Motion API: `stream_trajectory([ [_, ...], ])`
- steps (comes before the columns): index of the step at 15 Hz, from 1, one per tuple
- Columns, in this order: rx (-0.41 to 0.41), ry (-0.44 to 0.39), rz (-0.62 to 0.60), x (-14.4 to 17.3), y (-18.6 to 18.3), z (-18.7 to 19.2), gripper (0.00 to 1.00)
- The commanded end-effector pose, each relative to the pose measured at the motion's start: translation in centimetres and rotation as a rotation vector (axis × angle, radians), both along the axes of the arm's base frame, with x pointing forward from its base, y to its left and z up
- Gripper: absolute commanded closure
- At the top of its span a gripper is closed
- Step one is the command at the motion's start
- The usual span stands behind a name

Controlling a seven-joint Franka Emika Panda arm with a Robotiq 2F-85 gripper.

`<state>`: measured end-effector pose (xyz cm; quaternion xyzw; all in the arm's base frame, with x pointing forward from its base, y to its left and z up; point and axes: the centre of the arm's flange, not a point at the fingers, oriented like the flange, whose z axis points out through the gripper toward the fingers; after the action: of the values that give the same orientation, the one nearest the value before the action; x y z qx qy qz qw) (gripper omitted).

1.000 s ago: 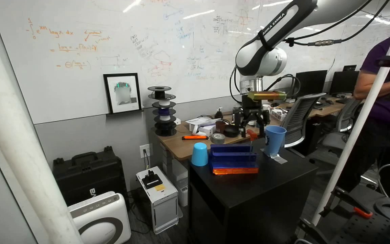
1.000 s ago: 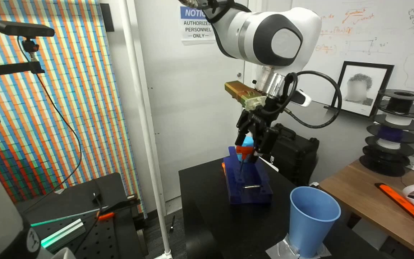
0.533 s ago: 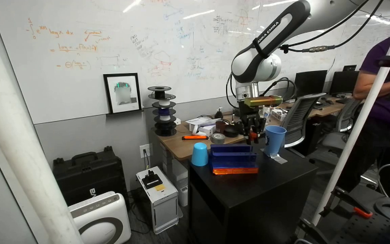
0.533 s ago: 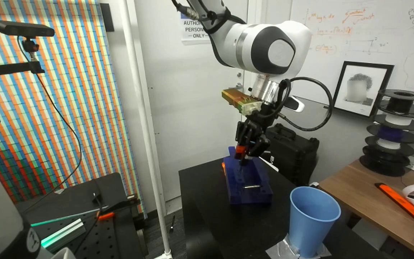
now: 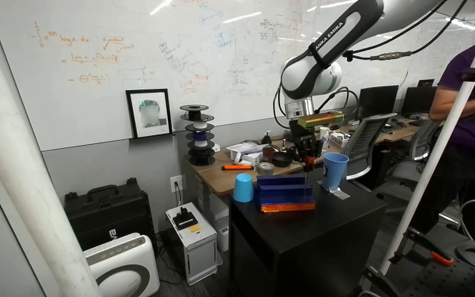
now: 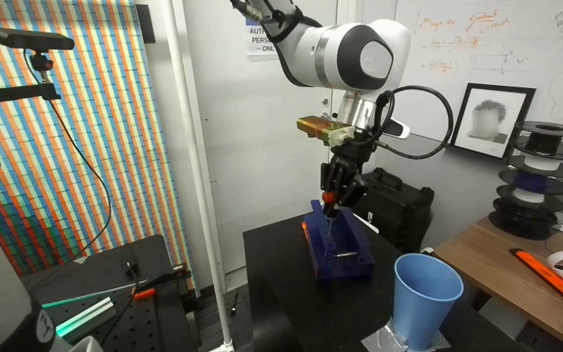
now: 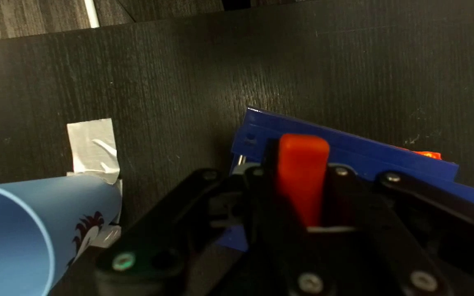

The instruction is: Put the orange object in the cup

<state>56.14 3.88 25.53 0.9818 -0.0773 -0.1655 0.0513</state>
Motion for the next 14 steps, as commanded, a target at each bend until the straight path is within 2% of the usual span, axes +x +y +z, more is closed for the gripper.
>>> stream_trajectory([
  [1, -0.044, -0.026, 0.059, -2.5, 1.1, 4.5, 0.96],
  [4, -0.051, -0.055, 0.105, -4.0, 2.1, 7.6, 0.96],
  [8, -0.087, -0.153, 0.139, -5.1, 2.2, 12.8, 0.96],
  [10, -0.153, -0.223, 0.150, -4.4, 0.4, 15.2, 0.96],
  [14, -0.206, -0.278, 0.124, -3.0, -4.6, 17.9, 0.96],
])
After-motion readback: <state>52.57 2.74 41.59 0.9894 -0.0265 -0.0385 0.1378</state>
